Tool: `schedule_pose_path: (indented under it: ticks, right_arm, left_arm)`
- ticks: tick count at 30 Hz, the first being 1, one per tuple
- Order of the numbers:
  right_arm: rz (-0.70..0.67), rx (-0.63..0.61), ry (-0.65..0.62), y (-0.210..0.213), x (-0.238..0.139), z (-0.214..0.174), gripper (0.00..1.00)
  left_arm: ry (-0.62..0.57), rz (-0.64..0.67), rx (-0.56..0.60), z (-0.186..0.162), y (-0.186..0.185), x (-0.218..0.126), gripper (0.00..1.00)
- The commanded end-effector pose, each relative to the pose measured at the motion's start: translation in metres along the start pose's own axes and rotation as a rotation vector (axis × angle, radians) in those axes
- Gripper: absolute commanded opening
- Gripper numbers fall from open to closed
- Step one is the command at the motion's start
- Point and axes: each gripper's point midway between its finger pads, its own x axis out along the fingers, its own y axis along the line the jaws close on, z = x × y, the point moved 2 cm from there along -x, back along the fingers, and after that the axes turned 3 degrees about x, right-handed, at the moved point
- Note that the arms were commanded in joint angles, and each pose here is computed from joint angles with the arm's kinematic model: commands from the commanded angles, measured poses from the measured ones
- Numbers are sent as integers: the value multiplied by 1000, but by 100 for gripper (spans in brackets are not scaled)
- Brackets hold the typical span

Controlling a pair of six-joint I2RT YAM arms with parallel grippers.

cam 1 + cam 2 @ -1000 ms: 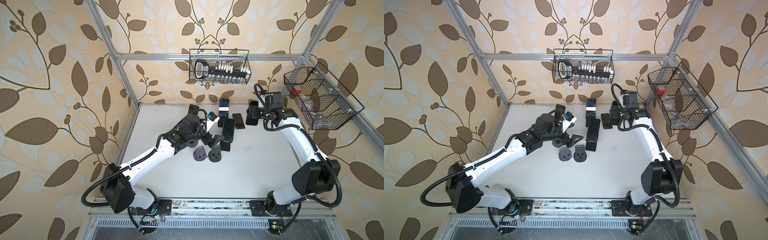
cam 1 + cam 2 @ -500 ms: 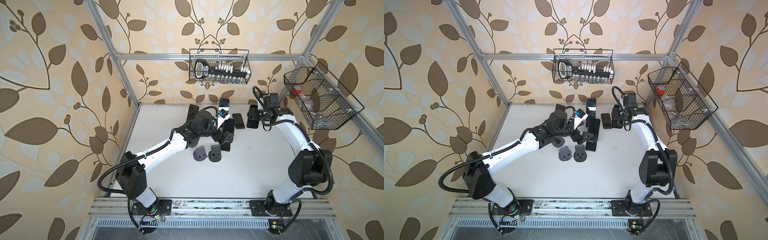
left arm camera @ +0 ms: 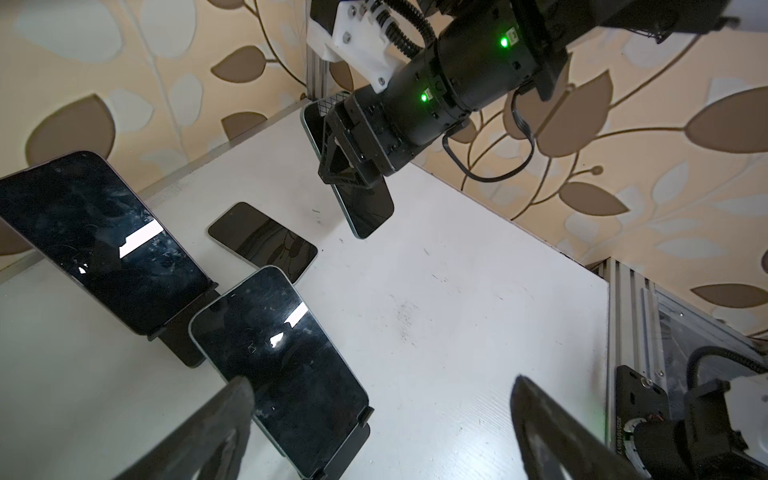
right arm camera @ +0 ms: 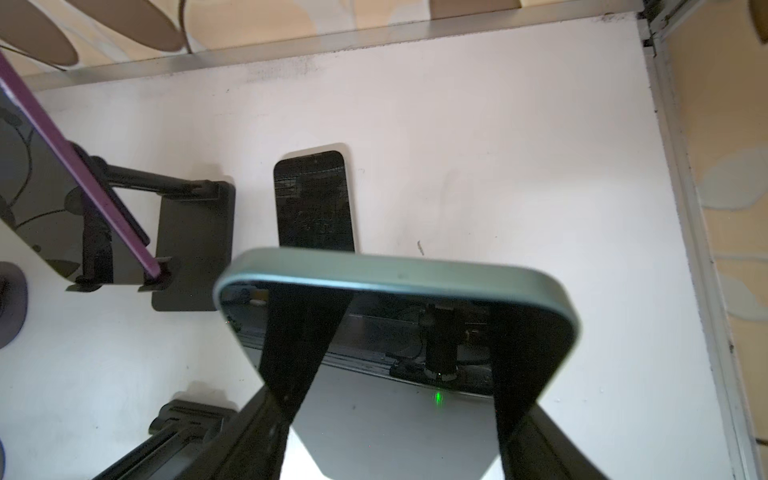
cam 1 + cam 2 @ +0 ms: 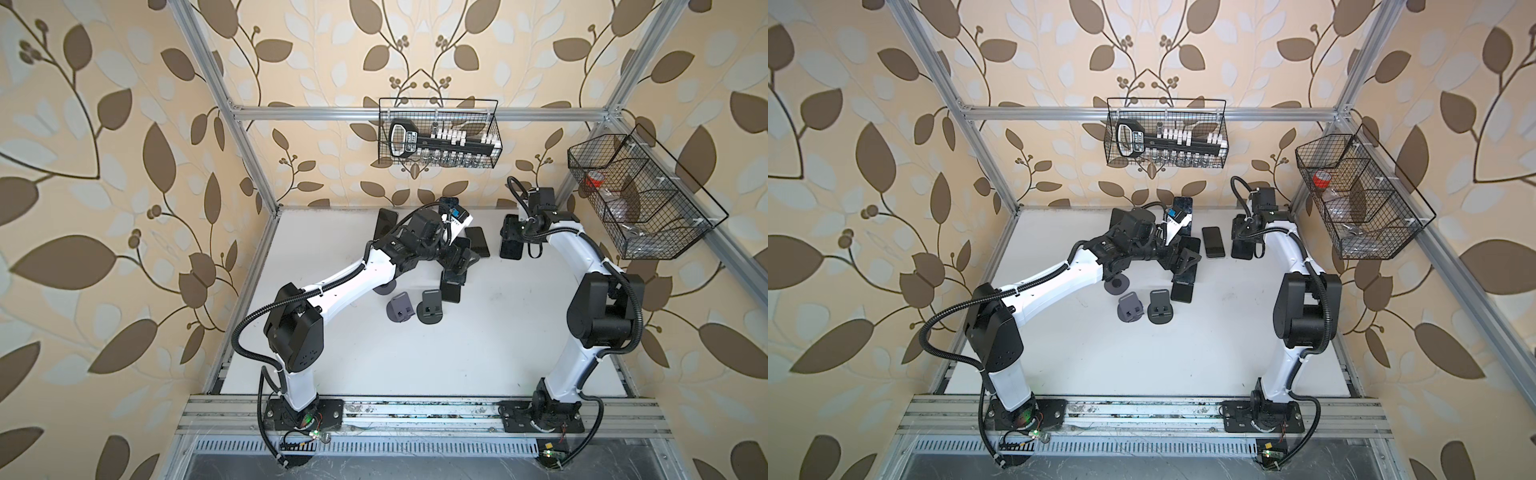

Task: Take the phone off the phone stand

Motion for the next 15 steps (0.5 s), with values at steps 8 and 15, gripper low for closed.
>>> schedule_pose_path:
  ticks: [8,15]
  right_arm:
    - [-10,-2,-30,-7,35,24,56]
    - [-54,-3,-3,-13,61,24,57]
  left_arm:
    - [-51,-30,-1,22,-15,1,96]
    - [-48,-47,6,21,-21,-2,96]
